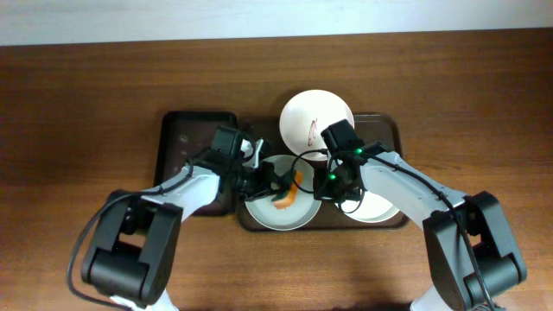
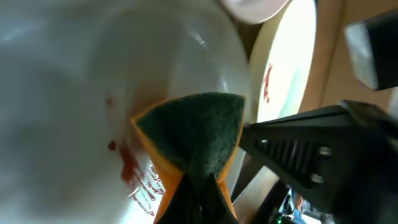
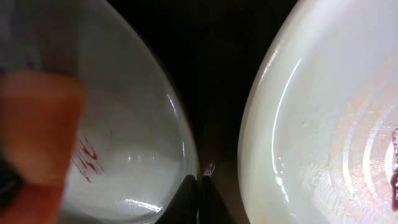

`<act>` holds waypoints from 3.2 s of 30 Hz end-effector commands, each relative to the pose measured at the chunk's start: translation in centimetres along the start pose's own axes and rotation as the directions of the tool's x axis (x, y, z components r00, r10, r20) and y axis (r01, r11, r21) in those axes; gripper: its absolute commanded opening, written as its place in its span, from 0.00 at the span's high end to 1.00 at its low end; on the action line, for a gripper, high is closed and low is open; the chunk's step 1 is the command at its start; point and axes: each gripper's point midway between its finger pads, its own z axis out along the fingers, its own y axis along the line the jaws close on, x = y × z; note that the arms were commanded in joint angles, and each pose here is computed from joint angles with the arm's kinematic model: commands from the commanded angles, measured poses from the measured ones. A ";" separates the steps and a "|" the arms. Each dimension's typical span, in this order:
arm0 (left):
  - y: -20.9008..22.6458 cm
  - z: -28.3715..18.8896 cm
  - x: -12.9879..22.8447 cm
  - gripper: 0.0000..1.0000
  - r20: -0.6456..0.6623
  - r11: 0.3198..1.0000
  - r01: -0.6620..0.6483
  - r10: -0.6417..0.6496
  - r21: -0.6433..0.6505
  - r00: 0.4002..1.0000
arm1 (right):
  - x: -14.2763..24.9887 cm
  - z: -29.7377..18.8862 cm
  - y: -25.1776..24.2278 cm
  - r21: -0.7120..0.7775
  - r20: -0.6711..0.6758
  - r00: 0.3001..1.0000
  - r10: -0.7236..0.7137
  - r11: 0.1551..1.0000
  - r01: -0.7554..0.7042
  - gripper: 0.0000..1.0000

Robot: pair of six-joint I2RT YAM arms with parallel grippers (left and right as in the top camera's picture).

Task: Clean dirty plates on tray and stack at the side

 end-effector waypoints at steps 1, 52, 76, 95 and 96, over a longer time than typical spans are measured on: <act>0.0 1.5 1.2 1.00 -0.052 0.998 -0.065 0.064 -0.003 0.997 | 0.3 0.4 -0.2 0.020 -0.005 1.000 -0.009 1.000 0.009 0.96; 14.1 -11.2 -6.4 0.42 0.124 0.656 -0.132 0.329 -0.743 0.936 | 1.1 0.9 0.7 0.068 0.002 0.997 -0.077 0.995 0.077 0.76; 16.0 -14.0 -5.6 1.00 0.092 0.585 -0.066 0.236 -0.808 0.967 | 1.0 0.9 0.7 0.067 0.005 0.997 -0.078 0.995 0.077 0.61; 11.2 -15.7 -8.6 0.31 0.170 0.645 -0.088 0.327 -0.759 0.930 | 0.0 0.9 1.3 0.045 0.047 0.995 -0.088 0.995 0.086 0.60; 11.4 -15.6 -8.2 0.30 0.159 0.644 -0.088 0.315 -0.760 0.936 | 0.0 0.9 1.3 0.046 0.045 0.995 -0.088 0.995 0.086 0.60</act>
